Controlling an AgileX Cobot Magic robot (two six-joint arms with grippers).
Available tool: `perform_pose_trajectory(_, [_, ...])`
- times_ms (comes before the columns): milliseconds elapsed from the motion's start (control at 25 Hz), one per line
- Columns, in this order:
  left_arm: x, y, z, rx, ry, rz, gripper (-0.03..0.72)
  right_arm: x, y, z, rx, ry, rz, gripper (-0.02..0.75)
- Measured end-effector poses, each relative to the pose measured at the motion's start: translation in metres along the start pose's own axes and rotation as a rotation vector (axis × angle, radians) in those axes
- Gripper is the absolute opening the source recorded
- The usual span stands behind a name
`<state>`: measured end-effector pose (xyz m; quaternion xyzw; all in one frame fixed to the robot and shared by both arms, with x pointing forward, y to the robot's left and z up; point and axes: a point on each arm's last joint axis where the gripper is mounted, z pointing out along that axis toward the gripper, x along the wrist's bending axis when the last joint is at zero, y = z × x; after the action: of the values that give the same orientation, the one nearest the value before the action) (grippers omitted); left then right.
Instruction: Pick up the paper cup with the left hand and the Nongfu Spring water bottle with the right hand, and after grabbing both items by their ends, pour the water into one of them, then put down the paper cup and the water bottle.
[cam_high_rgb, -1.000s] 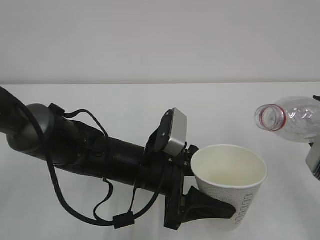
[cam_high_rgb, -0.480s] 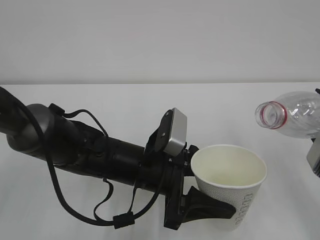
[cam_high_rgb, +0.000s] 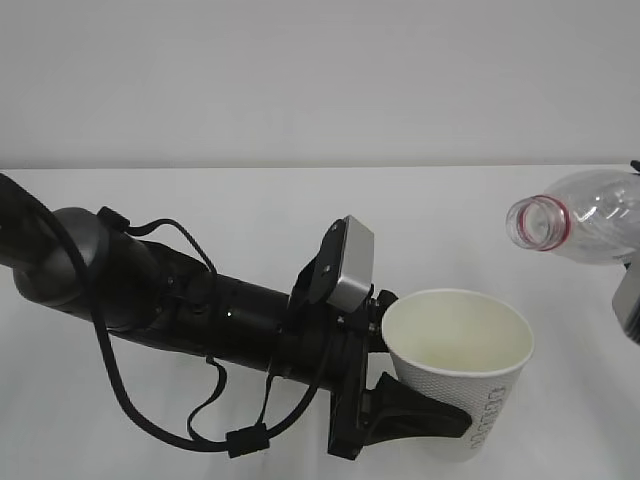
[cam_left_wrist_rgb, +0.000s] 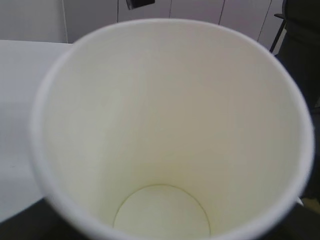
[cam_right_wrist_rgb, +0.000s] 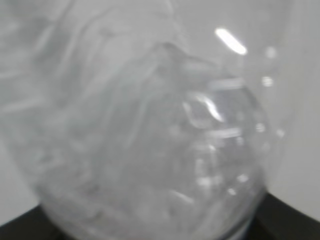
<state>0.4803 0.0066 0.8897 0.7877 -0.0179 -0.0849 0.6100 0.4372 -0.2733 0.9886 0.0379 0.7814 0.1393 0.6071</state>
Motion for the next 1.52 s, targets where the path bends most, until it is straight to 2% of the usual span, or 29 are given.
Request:
perform_pose_trajectory(440, [0.0,0.0,0.0,0.0,0.0,0.0,0.531,0.0076,-0.0024,0.0069,0.006,0.035,-0.026,0.45])
perform_pose_trajectory(1520, [0.0004,0.0005,0.0001,-0.001,0.0,0.002,0.531,0.0006,-0.0001,0.0083,-0.012,-0.018,-0.113,0.45])
